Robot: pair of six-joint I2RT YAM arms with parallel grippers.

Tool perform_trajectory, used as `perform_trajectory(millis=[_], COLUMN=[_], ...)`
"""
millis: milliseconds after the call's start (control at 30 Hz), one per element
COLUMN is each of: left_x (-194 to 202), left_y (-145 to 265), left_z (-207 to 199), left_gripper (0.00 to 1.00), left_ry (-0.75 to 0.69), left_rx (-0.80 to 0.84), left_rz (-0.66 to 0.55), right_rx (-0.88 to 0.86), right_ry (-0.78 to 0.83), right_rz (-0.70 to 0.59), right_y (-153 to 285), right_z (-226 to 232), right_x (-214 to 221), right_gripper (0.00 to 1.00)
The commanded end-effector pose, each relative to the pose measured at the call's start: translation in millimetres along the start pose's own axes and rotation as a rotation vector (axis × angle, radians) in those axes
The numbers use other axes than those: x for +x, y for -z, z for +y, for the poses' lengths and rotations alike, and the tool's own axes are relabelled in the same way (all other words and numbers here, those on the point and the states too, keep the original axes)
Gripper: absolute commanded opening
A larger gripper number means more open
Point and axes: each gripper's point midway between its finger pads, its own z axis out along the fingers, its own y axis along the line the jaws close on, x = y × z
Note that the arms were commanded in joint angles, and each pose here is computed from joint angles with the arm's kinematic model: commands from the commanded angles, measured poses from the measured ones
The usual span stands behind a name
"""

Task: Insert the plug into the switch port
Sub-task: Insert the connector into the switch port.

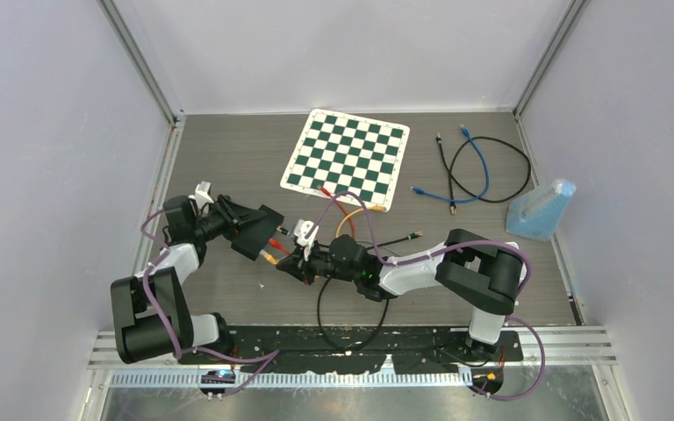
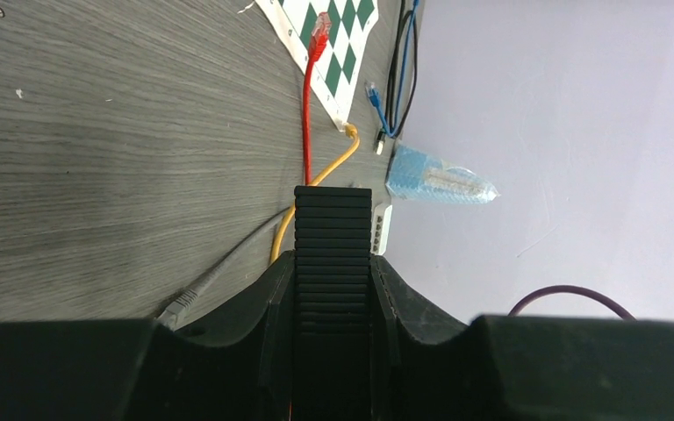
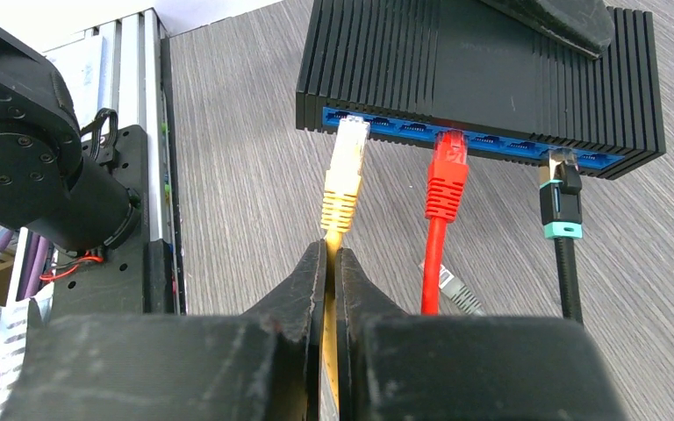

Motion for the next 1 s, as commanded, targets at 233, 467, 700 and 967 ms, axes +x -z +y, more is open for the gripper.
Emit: perform_trajectory(millis=[233,467,700,967], left_x=[-0.4,-1.7,-5.3,-6.2], left_y=[5.4,11.7,13.6,13.0], left_z=[-9.9,-9.4,-8.8,-5.9], left_gripper=[0.00,0.00,0.00,0.00], left_ry=[-0.087,-0.156,-0.194,-0.176], left_rx=[-0.019,-0.080,-0.098,-0.106], left_rz=[-0.002,-0.030,-0.067,-0.085], right_rx=[0.002,0.000,-0.018,-0.081], right_ry=[0.004,-0.013,-0.049,-0.048], right_rz=[-0.067,-0.075,-0.101,-0.119], right_y=[-1.0,-6.3,-9.0,-9.4], right_z=[5.1,6.3,12.0,31.6], right_x=[-28.1,-36.5,-44.7,-47.3], right_gripper=[0.05,0.05,0.05,0.05])
